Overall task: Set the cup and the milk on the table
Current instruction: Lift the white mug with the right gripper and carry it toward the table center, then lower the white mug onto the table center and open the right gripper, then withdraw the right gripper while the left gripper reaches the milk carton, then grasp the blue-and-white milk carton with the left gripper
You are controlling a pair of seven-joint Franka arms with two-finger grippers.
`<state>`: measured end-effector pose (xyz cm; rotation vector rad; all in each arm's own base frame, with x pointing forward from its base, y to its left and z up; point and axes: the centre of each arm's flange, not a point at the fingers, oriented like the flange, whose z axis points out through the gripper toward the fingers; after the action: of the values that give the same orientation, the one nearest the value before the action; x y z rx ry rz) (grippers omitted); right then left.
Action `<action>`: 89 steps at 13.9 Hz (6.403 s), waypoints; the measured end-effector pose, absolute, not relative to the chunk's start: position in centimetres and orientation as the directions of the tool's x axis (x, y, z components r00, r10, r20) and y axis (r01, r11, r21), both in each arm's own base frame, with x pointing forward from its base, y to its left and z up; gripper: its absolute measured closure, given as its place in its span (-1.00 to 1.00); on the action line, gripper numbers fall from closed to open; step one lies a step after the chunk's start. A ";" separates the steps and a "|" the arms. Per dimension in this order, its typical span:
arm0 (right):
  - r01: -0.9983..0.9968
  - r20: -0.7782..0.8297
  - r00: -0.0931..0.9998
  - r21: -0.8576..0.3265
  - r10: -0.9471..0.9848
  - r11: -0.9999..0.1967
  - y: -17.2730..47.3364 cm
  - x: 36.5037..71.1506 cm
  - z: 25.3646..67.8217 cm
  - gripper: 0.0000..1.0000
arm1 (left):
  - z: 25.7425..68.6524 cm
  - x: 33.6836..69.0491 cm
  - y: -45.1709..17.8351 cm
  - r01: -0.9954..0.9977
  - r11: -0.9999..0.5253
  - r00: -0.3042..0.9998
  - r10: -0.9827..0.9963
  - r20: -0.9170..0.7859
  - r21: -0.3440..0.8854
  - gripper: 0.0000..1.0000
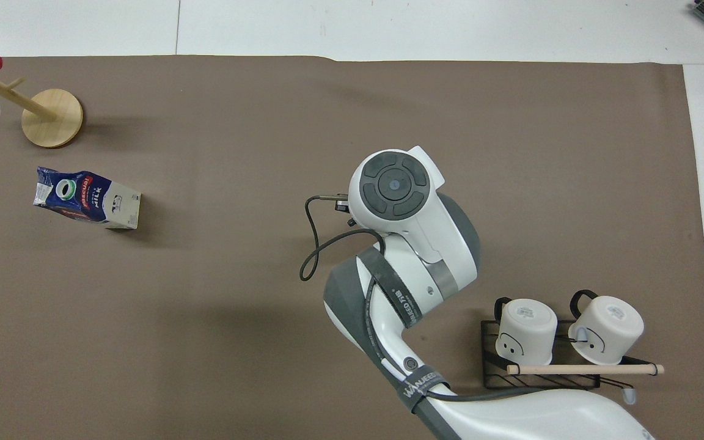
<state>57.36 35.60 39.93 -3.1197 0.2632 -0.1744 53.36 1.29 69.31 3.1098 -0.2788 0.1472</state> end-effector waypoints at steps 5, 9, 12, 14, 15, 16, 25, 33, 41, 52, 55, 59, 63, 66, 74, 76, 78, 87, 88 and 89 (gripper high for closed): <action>-0.121 0.134 0.983 -0.039 -0.125 -0.992 38.2 56.7 38.6 0.92 | 69.3 53.4 1.3 -0.178 -0.984 0.980 -0.177 0.095 0.007 -1.00; -0.068 0.139 0.988 -0.038 -0.073 -0.997 39.2 56.3 37.9 0.92 | 69.3 53.4 1.3 -0.177 -0.984 0.980 -0.176 0.095 0.007 -1.00; -0.045 0.147 0.988 -0.044 -0.051 -0.998 40.3 55.8 37.3 0.92 | 69.3 53.4 1.3 -0.177 -0.984 0.980 -0.176 0.095 0.007 -1.00; -0.034 0.143 0.989 -0.040 -0.039 -0.999 40.8 55.5 36.7 0.92 | 69.3 53.4 1.3 -0.177 -0.984 0.980 -0.176 0.095 0.007 -1.00; -0.022 0.141 0.990 -0.035 -0.027 -0.999 40.8 55.4 36.4 0.92 | 69.3 53.4 1.3 -0.177 -0.984 0.980 -0.176 0.095 0.007 -1.00; -0.015 0.138 0.990 -0.032 -0.019 -0.999 40.8 55.4 36.2 0.92 | 69.3 53.4 1.3 -0.177 -0.984 0.980 -0.176 0.095 0.007 -1.00; -0.027 0.152 0.988 -0.039 -0.032 -0.999 39.7 56.0 37.7 -0.81 | 69.3 53.4 1.3 -0.177 -0.984 0.980 -0.176 0.095 0.007 -1.00; -0.140 0.110 0.984 -0.022 -0.141 -0.990 27.6 56.9 51.5 -1.00 | 69.3 53.4 1.3 -0.177 -0.984 0.980 -0.176 0.095 0.007 -1.00; -0.142 -0.041 0.989 0.049 -0.145 -0.989 12.2 56.3 56.4 -1.00 | 68.6 54.0 1.0 -0.182 -0.983 0.978 -0.181 0.107 0.005 -1.00; -0.194 0.038 0.980 0.005 -0.193 -0.981 -2.3 55.9 61.6 -1.00 | 59.2 57.0 1.3 -0.174 -0.985 0.978 -0.172 0.121 0.000 -1.00; -0.187 0.065 0.980 0.003 -0.187 -0.982 -1.3 55.5 63.1 -1.00 | 56.9 57.8 1.5 -0.169 -0.986 0.979 -0.168 0.119 -0.001 -1.00; -0.207 0.081 0.975 0.015 -0.206 -0.978 -2.5 53.9 66.9 -1.00 | 55.5 58.8 1.5 -0.168 -0.986 0.978 -0.167 0.128 -0.005 -1.00; -0.257 0.085 0.963 0.009 -0.255 -0.966 -5.1 51.7 70.5 -1.00 | 54.6 59.4 1.6 -0.166 -0.986 0.977 -0.166 0.133 -0.007 -1.00; -0.255 0.059 0.965 0.008 -0.254 -0.967 -5.1 50.2 71.2 -1.00 | 53.9 59.9 1.9 -0.160 -0.987 0.977 -0.160 0.138 -0.010 -1.00; -0.229 -0.003 0.973 0.018 -0.229 -0.973 -3.8 50.7 67.7 -1.00 | 50.8 61.3 3.5 -0.137 -0.990 0.981 -0.138 0.137 -0.014 -1.00; -0.229 -0.005 0.973 0.019 -0.229 -0.973 -3.8 50.8 67.5 -1.00 | 50.3 61.4 3.2 -0.142 -0.990 0.981 -0.143 0.134 -0.013 -1.00; -0.228 0.001 0.974 0.017 -0.228 -0.973 -3.8 50.9 67.2 -1.00 | 49.8 61.3 3.1 -0.144 -0.990 0.981 -0.144 0.131 -0.013 -1.00; -0.228 0.001 0.974 0.017 -0.228 -0.974 -3.8 51.1 66.7 -1.00 | 46.7 60.8 1.4 -0.170 -0.985 0.980 -0.170 0.105 -0.007 -1.00; -0.228 0.002 0.974 0.017 -0.228 -0.973 -3.8 51.1 66.7 -1.00 | 46.6 60.7 1.5 -0.169 -0.986 0.980 -0.168 0.103 -0.007 -1.00; -0.229 0.005 0.973 0.017 -0.229 -0.973 -3.9 51.1 66.9 -1.00 | 46.4 60.7 1.6 -0.167 -0.986 0.981 -0.167 0.099 -0.007 -1.00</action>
<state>51.13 -3.89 66.88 -3.1379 0.3646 -0.0050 60.65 1.61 46.43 3.1247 -0.2637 0.1563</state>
